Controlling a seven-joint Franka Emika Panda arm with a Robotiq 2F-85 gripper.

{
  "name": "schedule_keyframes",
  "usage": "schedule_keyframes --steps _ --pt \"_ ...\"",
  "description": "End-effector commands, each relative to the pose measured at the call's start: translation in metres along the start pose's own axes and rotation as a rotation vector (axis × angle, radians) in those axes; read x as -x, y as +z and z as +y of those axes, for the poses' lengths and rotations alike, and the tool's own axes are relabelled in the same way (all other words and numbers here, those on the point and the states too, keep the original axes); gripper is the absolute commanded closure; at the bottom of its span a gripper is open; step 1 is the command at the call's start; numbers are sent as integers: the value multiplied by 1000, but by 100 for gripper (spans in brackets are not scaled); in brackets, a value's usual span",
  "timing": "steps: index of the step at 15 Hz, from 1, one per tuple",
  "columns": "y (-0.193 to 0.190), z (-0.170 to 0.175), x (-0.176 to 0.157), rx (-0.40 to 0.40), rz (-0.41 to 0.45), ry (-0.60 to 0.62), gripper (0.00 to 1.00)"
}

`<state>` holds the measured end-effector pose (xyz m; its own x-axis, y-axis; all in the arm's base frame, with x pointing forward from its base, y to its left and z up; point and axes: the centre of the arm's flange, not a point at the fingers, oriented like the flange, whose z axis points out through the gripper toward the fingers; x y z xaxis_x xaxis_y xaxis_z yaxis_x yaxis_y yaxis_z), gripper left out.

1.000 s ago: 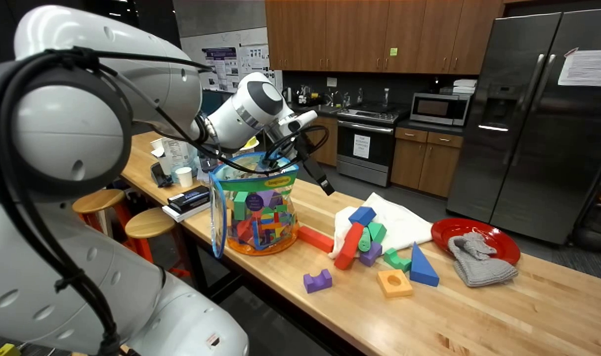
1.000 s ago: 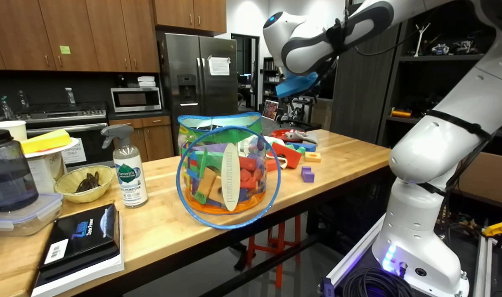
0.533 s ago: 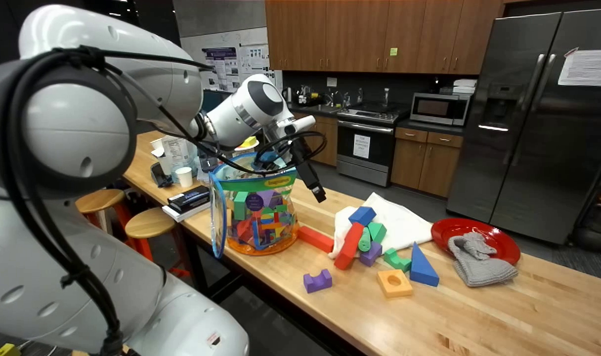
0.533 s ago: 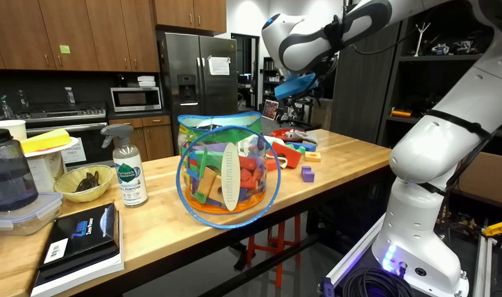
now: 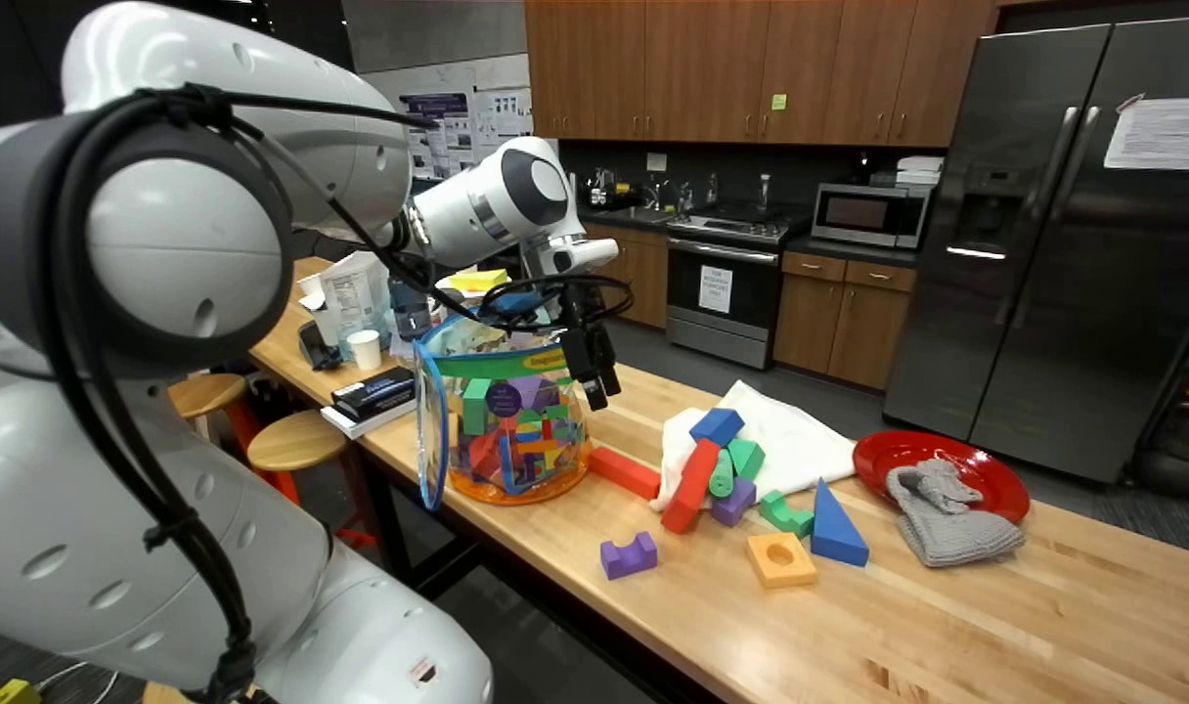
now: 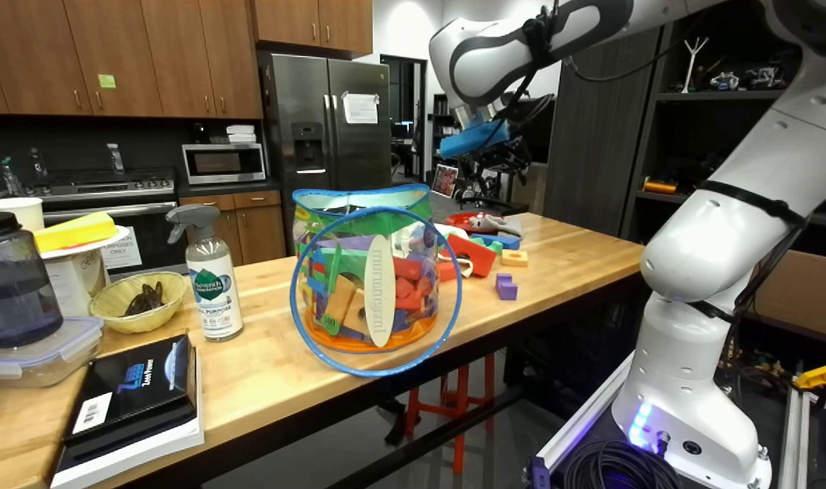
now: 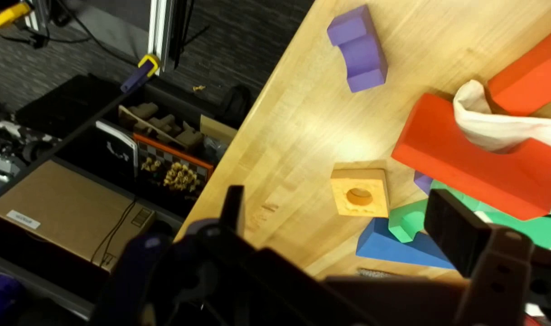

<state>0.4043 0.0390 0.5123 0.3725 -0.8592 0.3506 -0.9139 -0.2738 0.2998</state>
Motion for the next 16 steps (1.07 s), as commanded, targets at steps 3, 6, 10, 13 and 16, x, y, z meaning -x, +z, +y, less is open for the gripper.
schedule_keyframes --steps 3,6,10,13,16 --pt "-10 -5 -1 -33 -123 64 0" --pt "-4 -3 0 -25 -96 45 0" --pt "-5 -3 1 -25 -97 47 0" --pt "-4 -3 1 -25 -97 48 0" --pt "-4 -3 1 -25 -97 49 0"
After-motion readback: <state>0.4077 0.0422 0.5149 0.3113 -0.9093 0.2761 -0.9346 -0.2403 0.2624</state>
